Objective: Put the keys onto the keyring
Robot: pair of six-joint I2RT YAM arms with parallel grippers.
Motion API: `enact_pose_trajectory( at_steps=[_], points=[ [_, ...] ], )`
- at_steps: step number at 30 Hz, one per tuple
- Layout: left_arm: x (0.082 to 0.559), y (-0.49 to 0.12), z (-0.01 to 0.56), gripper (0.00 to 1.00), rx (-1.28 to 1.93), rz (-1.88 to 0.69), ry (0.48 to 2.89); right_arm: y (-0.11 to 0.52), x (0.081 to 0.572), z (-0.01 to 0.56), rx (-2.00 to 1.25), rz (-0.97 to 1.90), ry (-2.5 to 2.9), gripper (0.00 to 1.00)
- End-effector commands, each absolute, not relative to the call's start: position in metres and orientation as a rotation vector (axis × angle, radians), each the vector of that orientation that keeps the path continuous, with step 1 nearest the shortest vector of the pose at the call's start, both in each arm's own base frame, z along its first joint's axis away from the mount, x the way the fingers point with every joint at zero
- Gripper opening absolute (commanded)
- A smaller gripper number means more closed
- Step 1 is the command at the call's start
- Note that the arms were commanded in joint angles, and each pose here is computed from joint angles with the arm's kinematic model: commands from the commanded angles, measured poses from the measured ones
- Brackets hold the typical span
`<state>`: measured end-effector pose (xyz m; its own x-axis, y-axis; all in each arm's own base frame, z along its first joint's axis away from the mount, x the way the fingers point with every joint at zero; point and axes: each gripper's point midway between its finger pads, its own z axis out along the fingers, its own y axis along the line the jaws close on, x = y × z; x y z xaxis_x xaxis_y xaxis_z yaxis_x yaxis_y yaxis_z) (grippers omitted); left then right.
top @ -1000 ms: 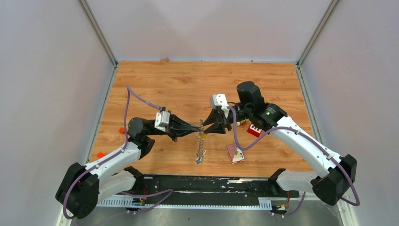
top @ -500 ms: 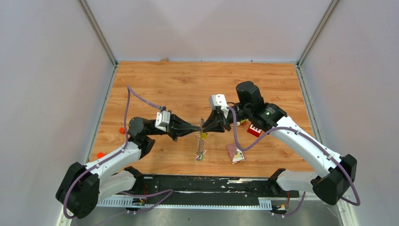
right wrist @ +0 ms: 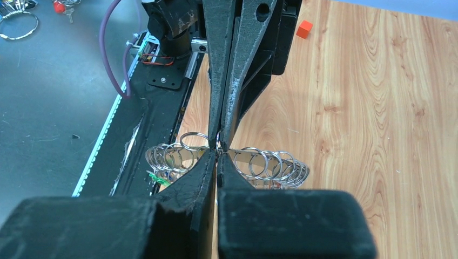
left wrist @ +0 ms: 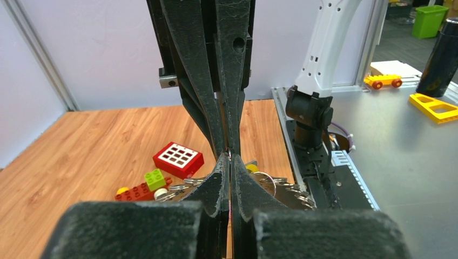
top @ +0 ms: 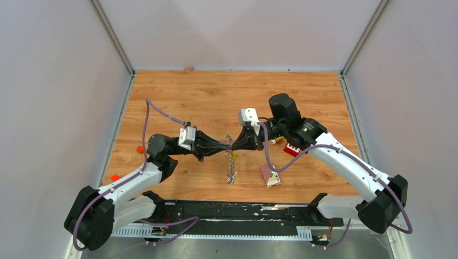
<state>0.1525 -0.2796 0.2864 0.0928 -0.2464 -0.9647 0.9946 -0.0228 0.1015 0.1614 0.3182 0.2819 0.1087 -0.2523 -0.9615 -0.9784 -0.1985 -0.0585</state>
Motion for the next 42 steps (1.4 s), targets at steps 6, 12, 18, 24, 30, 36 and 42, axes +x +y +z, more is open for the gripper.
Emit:
enact_pose_trajectory(
  at_steps=[6, 12, 18, 24, 30, 36, 42],
  points=[
    [0.157, -0.278, 0.289, 0.0, 1.124, -1.179, 0.881, 0.316, 0.173, 0.301, -1.571, 1.023, 1.221, 0.0],
    [0.169, -0.28, 0.277, 0.38, 1.244, -1.084, 0.916, 0.308, 0.173, 0.299, -1.634, 0.92, 1.293, 0.0],
    [0.181, -0.27, 0.254, 0.69, 1.496, -0.88, 1.01, 0.297, 0.172, 0.283, -1.77, 0.766, 1.404, 0.0],
    [0.179, -0.269, 0.258, 0.67, 1.525, -0.896, 1.05, 0.292, 0.175, 0.282, -1.833, 0.63, 1.448, 0.0],
    [0.169, -0.274, 0.256, 0.54, 1.54, -0.985, 1.001, 0.291, 0.179, 0.283, -1.874, 0.508, 1.486, 0.0],
    [0.173, -0.28, 0.255, 0.53, 1.503, -1.009, 0.966, 0.294, 0.182, 0.279, -1.896, 0.419, 1.545, 0.0],
    [0.178, -0.285, 0.253, 0.47, 1.444, -1.021, 0.946, 0.294, 0.187, 0.273, -1.918, 0.337, 1.613, 0.0]
  ],
)
